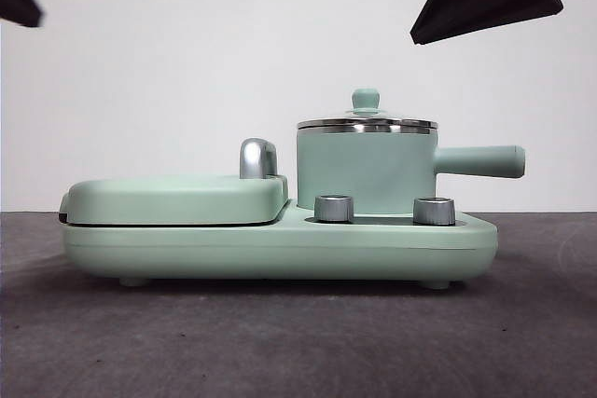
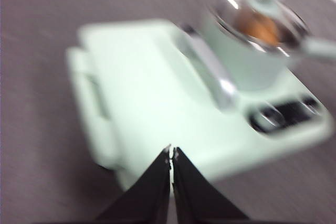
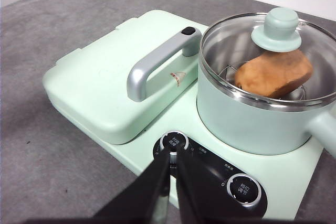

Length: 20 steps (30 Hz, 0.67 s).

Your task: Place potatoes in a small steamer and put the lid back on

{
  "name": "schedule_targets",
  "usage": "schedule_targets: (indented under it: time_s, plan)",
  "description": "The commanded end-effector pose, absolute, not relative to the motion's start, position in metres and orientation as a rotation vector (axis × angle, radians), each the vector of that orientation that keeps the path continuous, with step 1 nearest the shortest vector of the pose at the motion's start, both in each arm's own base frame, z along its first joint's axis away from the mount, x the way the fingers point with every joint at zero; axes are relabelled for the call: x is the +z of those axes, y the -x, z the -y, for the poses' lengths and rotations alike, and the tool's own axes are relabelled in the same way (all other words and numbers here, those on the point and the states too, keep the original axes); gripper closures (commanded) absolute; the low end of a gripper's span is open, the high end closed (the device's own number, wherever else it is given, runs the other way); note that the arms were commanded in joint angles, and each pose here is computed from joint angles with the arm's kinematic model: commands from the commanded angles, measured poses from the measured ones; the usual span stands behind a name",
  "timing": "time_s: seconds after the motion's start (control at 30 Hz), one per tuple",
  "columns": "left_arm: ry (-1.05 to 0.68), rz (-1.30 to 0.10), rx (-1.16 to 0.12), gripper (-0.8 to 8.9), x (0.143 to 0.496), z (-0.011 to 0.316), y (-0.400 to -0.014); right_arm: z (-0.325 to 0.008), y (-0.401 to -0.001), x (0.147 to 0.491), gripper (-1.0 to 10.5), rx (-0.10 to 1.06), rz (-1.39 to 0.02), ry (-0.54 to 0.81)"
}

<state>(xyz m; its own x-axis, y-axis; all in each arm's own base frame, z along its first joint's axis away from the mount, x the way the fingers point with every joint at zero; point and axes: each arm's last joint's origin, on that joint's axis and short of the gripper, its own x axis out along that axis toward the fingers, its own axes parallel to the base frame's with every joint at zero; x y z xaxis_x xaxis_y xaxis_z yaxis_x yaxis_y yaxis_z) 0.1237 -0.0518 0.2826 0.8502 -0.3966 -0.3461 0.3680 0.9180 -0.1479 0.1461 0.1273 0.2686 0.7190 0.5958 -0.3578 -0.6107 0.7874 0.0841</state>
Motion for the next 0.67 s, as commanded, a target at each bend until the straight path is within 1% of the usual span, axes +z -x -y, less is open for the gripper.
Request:
schedule_targets:
  time_s: [0.03, 0.13, 0.2, 0.27, 0.4, 0.5, 0.57, 0.67]
  plan:
    - [0.069, -0.258, -0.322, 8.08, 0.268, 0.039, -0.116, -0.130, -0.146, 0.274, 9.3, 0.679, -0.359, 0.037]
    - [0.087, -0.166, -0.182, 8.08, 0.245, 0.024, -0.106, -0.130, -0.146, 0.274, 9.3, 0.679, -0.359, 0.037]
    - [0.092, -0.149, -0.117, 8.08, 0.225, 0.017, -0.101, -0.130, -0.146, 0.274, 9.3, 0.679, -0.359, 0.037]
    - [0.096, -0.159, -0.078, 8.08, 0.205, 0.013, -0.099, -0.130, -0.146, 0.274, 9.3, 0.679, -0.359, 0.037]
    - [0.127, -0.177, -0.038, 8.08, 0.170, 0.009, -0.096, -0.130, -0.146, 0.274, 9.3, 0.679, -0.359, 0.037]
    - [0.141, -0.160, -0.034, 8.08, 0.153, 0.008, -0.095, -0.130, -0.146, 0.274, 9.3, 0.679, -0.359, 0.037]
    - [0.140, -0.180, -0.027, 8.08, 0.150, 0.008, -0.095, -0.130, -0.146, 0.274, 9.3, 0.679, -0.356, 0.037]
    - [0.137, -0.174, -0.024, 8.08, 0.150, 0.007, -0.095, -0.130, -0.146, 0.274, 9.3, 0.680, -0.355, 0.036]
